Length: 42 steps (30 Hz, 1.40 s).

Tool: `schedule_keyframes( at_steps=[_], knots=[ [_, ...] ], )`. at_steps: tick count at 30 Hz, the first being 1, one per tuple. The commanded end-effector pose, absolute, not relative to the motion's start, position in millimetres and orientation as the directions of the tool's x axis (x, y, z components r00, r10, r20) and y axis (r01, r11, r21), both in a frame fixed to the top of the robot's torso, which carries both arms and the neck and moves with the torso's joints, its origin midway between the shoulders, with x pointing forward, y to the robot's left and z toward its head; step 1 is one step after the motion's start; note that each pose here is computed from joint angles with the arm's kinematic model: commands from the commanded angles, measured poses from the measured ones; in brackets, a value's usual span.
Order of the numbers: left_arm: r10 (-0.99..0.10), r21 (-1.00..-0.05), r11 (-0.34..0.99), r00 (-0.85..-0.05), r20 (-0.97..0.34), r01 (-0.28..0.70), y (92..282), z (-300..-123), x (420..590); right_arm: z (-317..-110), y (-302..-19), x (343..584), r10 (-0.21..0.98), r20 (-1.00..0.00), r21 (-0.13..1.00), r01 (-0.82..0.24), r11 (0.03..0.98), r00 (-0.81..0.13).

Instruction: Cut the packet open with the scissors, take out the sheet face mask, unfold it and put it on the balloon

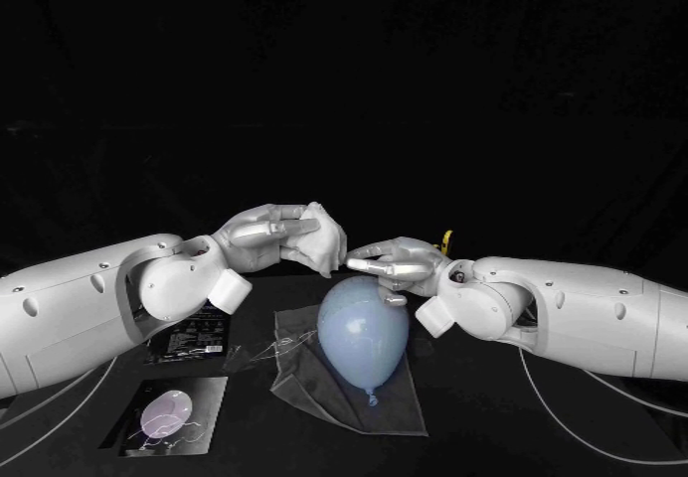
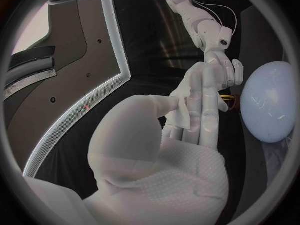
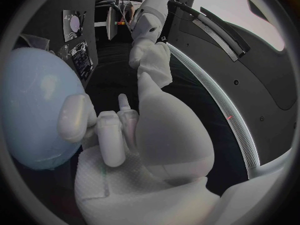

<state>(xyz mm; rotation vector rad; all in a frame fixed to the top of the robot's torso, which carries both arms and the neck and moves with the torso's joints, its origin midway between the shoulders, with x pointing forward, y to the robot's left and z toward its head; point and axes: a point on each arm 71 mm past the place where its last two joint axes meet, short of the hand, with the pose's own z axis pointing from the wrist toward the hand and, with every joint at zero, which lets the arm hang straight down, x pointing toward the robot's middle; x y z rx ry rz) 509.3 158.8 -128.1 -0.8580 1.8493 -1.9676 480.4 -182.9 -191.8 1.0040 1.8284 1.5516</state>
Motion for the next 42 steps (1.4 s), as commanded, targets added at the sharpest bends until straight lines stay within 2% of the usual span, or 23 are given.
schedule_keyframes(
  at_steps=[1,11,26,42],
  knots=[
    [-0.583,-0.977,-0.139,-0.785,0.21,-0.159,157.4,-125.1,508.5,-189,-181,477,0.758,0.138,0.978,0.209,-0.002,-0.637],
    [-0.583,-0.979,-0.136,-0.787,0.204,-0.153,156.6,-124.9,508.4,-190,-182,473,0.706,0.165,0.972,0.234,0.002,-0.689],
    [-0.578,-0.981,-0.126,-0.793,0.196,-0.151,155.4,-125.2,507.5,-188,-175,479,0.737,0.171,0.975,0.219,-0.032,-0.654],
    [-0.583,-0.982,-0.119,-0.79,0.188,-0.146,155.2,-125.5,508.0,-186,-167,477,0.731,0.184,0.976,0.21,-0.056,-0.657]
  ],
)
